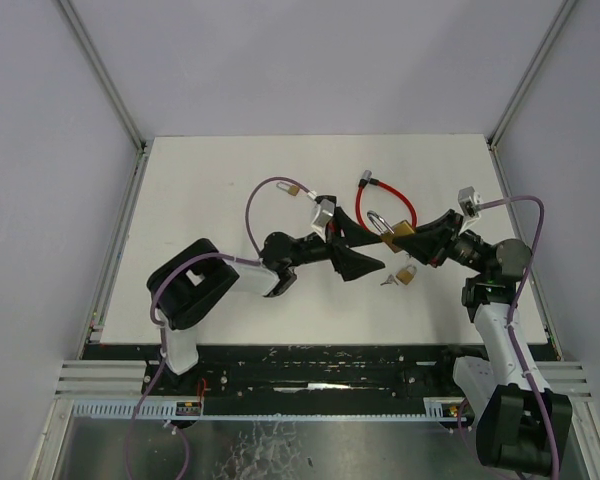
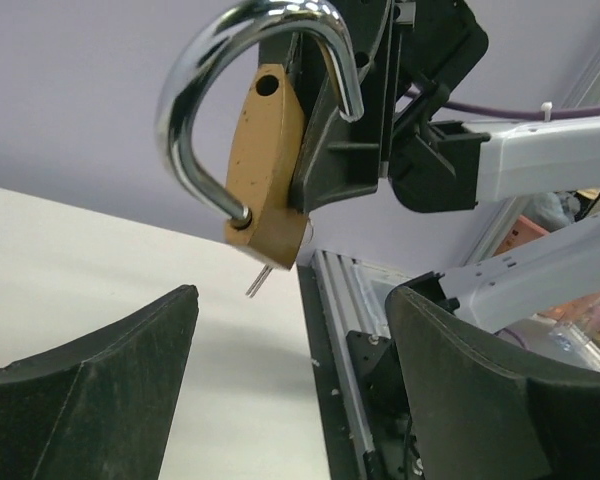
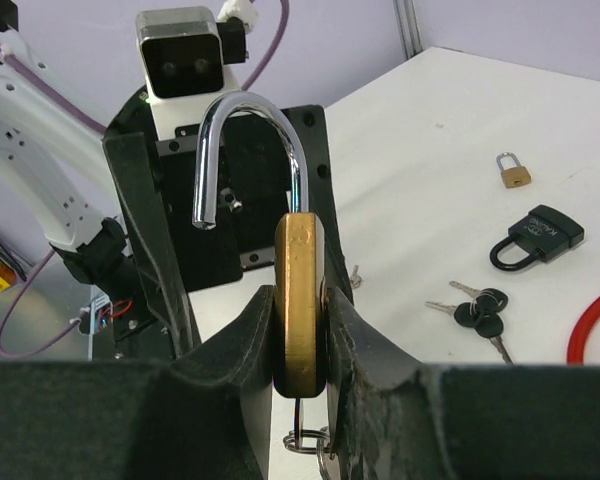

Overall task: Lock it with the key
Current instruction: Lock the lock.

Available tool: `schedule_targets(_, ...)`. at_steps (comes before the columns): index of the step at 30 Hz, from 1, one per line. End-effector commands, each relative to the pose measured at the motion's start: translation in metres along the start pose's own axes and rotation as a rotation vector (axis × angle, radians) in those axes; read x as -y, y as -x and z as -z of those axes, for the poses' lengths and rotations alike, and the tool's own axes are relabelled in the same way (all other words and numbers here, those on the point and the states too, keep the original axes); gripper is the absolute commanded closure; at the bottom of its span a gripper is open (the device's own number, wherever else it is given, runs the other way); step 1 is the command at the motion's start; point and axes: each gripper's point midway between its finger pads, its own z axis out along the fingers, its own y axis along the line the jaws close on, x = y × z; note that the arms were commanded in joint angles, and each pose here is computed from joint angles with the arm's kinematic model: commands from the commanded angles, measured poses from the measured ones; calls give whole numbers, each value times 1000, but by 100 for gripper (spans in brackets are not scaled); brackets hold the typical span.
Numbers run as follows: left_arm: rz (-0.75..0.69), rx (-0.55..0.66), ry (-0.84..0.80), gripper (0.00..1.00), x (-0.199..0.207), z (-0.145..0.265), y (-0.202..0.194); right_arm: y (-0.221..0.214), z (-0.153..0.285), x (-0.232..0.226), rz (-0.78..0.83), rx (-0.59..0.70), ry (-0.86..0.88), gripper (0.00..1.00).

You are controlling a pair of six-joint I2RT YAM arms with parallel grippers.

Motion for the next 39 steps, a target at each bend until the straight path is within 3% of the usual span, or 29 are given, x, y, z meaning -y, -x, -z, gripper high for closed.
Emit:
schedule_targets(1, 49, 103, -27, 24, 5, -21, 21, 31, -2, -13, 99, 92, 6, 100)
schedule_targets(11, 183, 196, -17, 25, 11, -30, 52, 29, -2, -12, 86, 83, 11, 99)
schedule_targets(14, 232, 234, 8, 38, 6, -31, 60, 28, -2, -12, 83, 82, 15, 99)
schedule_targets(21, 305, 245, -4, 44, 0, -38, 62, 26, -2, -12, 78, 75, 22, 98)
schedule_targets(23, 308, 240, -16, 51, 2, -40, 63, 25, -2, -12, 72, 71, 24, 98)
schedule_targets(26, 303, 215, -52, 74, 6, -43, 61, 25, -3, -12, 69, 70, 26, 97)
schedule_targets(27, 302, 205, -62, 77, 8, -44, 60, 25, -3, -12, 69, 71, 25, 97)
schedule_targets(29, 294, 190, -79, 78, 10, -45, 58, 25, -3, -12, 69, 71, 25, 96)
schedule_targets(36, 268, 127, -131, 69, 17, -44, 49, 24, -3, -9, 63, 67, 18, 95)
schedule_targets(39, 257, 104, -146, 70, 18, -43, 46, 23, -3, -8, 63, 63, 14, 94)
